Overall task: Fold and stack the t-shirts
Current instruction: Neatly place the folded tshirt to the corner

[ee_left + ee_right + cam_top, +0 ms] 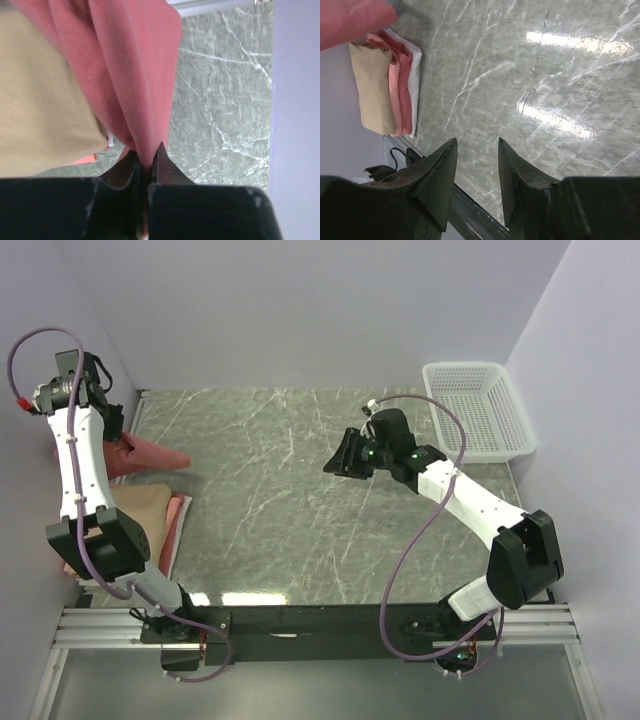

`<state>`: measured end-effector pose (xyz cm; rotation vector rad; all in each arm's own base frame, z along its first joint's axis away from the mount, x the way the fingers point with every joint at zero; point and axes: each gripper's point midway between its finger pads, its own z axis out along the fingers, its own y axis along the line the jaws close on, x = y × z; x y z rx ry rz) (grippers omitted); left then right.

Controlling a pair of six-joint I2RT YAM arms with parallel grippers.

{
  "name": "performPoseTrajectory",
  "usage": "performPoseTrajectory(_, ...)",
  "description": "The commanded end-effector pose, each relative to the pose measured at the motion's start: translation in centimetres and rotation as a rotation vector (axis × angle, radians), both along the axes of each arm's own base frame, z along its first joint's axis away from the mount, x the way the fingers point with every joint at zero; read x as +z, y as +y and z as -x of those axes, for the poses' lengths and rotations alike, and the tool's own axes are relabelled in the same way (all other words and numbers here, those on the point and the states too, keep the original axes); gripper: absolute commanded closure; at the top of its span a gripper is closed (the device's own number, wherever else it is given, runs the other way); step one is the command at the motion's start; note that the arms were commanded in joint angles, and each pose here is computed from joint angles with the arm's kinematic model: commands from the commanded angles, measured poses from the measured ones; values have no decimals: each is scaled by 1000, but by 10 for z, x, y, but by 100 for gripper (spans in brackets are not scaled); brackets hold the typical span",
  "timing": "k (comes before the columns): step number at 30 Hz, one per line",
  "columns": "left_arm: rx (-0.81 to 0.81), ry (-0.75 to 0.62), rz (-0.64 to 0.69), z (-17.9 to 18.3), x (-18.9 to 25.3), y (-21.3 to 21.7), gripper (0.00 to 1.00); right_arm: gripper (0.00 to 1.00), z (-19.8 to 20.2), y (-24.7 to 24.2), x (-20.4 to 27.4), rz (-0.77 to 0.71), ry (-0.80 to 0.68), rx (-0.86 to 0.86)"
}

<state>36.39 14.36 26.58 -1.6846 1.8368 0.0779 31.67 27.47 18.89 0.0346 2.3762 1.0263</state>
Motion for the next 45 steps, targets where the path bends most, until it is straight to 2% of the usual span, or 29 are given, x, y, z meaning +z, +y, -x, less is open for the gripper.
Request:
performPoseTrajectory(1, -3, -112, -74, 11, 49, 8, 100, 55, -3, 3, 38, -21, -98, 3)
performPoseTrajectory(13, -13, -171, -120, 42, 78, 16, 100, 55, 2, 12, 52, -12, -116, 12)
performPoseTrajectory(18, -7, -158, -136, 56, 76, 21, 100, 55, 6, 15, 54, -14, -119, 17)
performPoseTrajectory(22, -6, -119, -123, 76, 53, 22, 100, 55, 11, 20, 53, -10, -115, 27)
performPoseTrajectory(25, 2, -138, -139, 91, 49, 20, 100, 55, 15, 24, 48, 13, -105, 43)
performPoseTrajectory(30, 45, -28, -107, 133, -10, 11, 100, 55, 24, 40, 44, 39, -97, 89)
performPoseTrajectory(31, 59, -43, -125, 146, -9, 8, 97, 55, 26, 41, 43, 43, -96, 92)
performPoseTrajectory(32, 75, -1, -122, 158, -25, 7, 81, 55, 27, 43, 42, 44, -95, 95)
performPoseTrajectory(33, 91, 11, -125, 166, -29, 5, 61, 55, 30, 47, 42, 44, -95, 105)
performPoseTrajectory(34, 115, -9, -142, 178, -26, 2, 17, 55, 31, 49, 42, 43, -96, 109)
performPoseTrajectory(35, 131, 8, -148, 186, -32, 1, 3, 55, 32, 53, 42, 41, -95, 115)
performPoseTrajectory(39, 147, -41, -191, 194, -13, 0, 1, 55, 38, 64, 42, 52, -94, 139)
performPoseTrajectory(45, -5, -156, -173, 168, 9, -15, 1, 55, 39, 62, 47, 60, -118, 122)
